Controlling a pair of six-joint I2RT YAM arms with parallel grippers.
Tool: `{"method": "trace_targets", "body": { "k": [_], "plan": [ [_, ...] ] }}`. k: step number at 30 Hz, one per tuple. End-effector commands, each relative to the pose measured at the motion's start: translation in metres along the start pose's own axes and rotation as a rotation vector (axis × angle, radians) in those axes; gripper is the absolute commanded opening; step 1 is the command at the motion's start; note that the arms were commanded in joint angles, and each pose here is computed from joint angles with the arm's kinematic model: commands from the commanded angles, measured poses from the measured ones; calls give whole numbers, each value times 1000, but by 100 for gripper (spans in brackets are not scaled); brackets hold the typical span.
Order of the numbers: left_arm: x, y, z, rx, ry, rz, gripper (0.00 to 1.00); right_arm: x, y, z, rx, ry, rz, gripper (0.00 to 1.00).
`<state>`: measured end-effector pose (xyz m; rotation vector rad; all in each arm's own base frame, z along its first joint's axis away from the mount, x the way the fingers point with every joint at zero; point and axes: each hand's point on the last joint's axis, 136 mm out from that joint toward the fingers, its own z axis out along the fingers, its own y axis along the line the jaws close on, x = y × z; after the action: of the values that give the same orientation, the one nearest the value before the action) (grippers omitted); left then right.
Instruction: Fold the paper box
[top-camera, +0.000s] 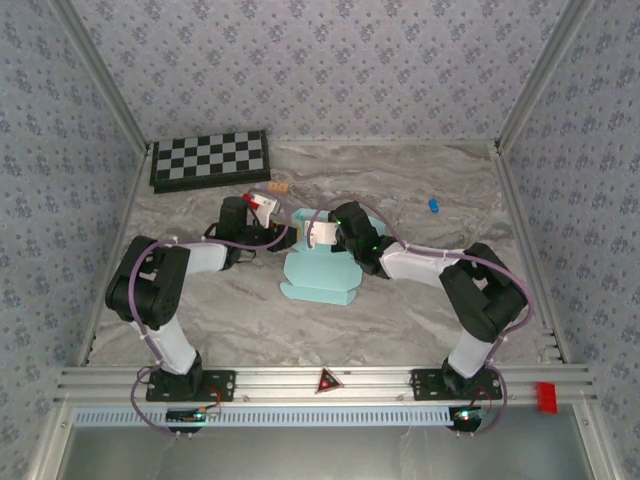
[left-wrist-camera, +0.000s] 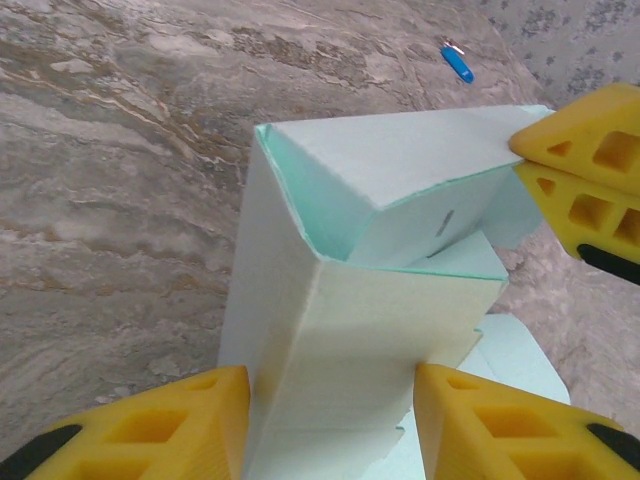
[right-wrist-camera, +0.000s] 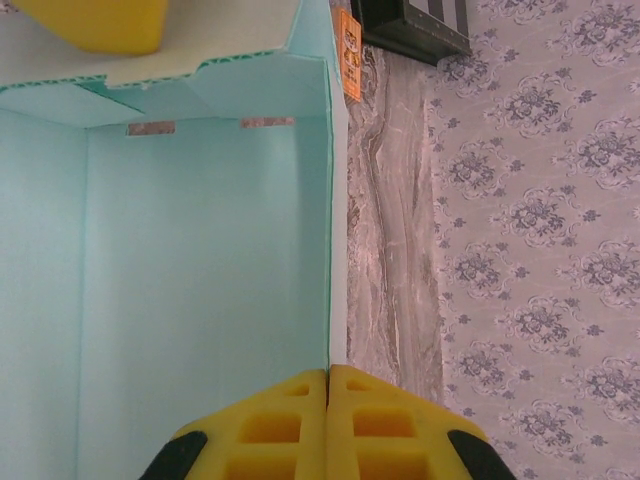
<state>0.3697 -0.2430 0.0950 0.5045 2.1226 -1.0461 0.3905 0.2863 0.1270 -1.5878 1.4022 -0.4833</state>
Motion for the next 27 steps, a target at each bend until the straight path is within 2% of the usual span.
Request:
{"method": "trace_targets", "body": {
  "k": [1,13,19,27],
  "plan": [
    [1,-13,1,78,-13,68,48,-3,28,1,-104,1,-10,0],
    [10,-21,10,91,30,97,45,-3,26,3,-93,19,-11,0],
    [13,1,10,-65,32,102,47,-3,24,3,-87,18,-11,0],
    [16,-12,11,-16,51,135,51,-4,22,4,-77,22,-5,0]
  ]
}}
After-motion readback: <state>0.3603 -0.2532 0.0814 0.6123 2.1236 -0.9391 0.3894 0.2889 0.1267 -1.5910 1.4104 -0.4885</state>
